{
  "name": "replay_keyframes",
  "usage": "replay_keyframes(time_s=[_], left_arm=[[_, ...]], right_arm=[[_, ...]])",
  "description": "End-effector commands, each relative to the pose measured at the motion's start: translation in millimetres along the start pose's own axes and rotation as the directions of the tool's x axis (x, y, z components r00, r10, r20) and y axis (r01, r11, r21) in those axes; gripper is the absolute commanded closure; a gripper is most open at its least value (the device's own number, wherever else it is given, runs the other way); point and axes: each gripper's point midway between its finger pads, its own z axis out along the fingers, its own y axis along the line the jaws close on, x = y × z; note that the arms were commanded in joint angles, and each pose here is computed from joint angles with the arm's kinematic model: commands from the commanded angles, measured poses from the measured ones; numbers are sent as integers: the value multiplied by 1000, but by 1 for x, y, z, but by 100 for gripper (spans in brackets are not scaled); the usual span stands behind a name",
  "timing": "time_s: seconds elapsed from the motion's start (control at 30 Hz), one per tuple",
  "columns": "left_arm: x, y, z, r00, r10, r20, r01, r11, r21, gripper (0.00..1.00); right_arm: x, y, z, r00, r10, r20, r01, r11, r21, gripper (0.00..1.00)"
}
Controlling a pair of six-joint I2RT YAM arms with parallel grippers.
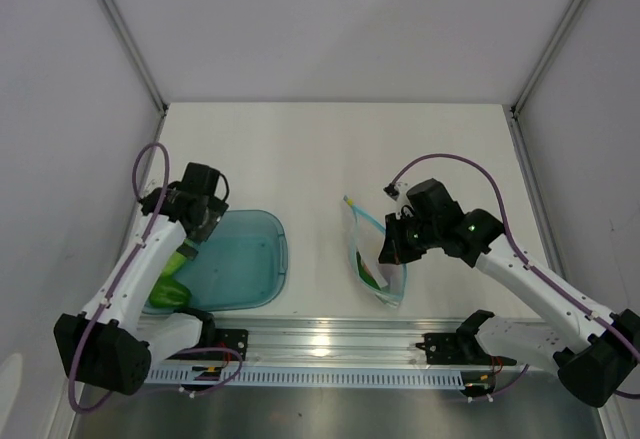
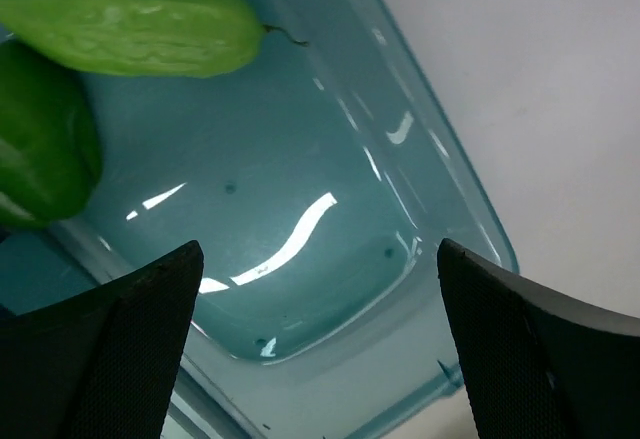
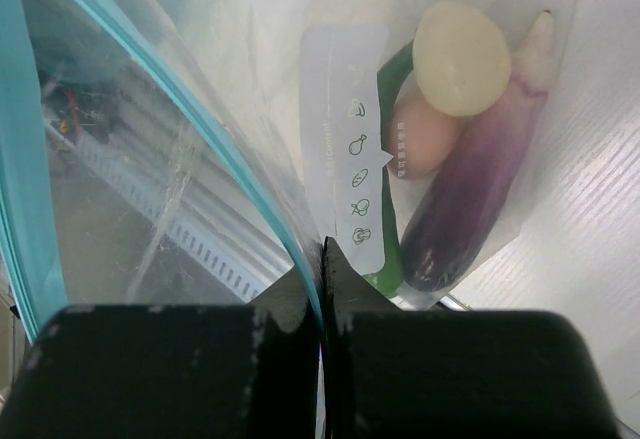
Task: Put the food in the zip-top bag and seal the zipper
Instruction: Pick up the fake vegetable from the bin.
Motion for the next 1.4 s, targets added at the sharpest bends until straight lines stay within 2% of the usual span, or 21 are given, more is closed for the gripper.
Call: replay_keyframes(time_s=[0.0,0.17,0.3,0.47,0.7,1.37], left_arm=[[2,56,17,988,-152,23,153,959,-236,0],[14,111,32,965,-257,51,253,864,-434,0],[11,133,26,947,-295,127,318,804,-503,0],[11,151,27,927,-330,176,372,767,-524,1],[5,175,27,933,-291,212,359,696,-622,0],[17,191,52,913,-337,228,401,648,-648,0]], right_arm=[[-8,7,-9,999,-36,15,36,999,-19,100],[-7,7,-6,999,-35,12,35,999,-31,100],[-6,9,-2,999,-32,5,32,998,-48,100],[-5,9,0,999,-43,-3,43,998,-51,100],[-4,8,1,998,-61,-8,60,997,-55,100],[-1,9,0,999,-51,-8,51,997,-64,100]])
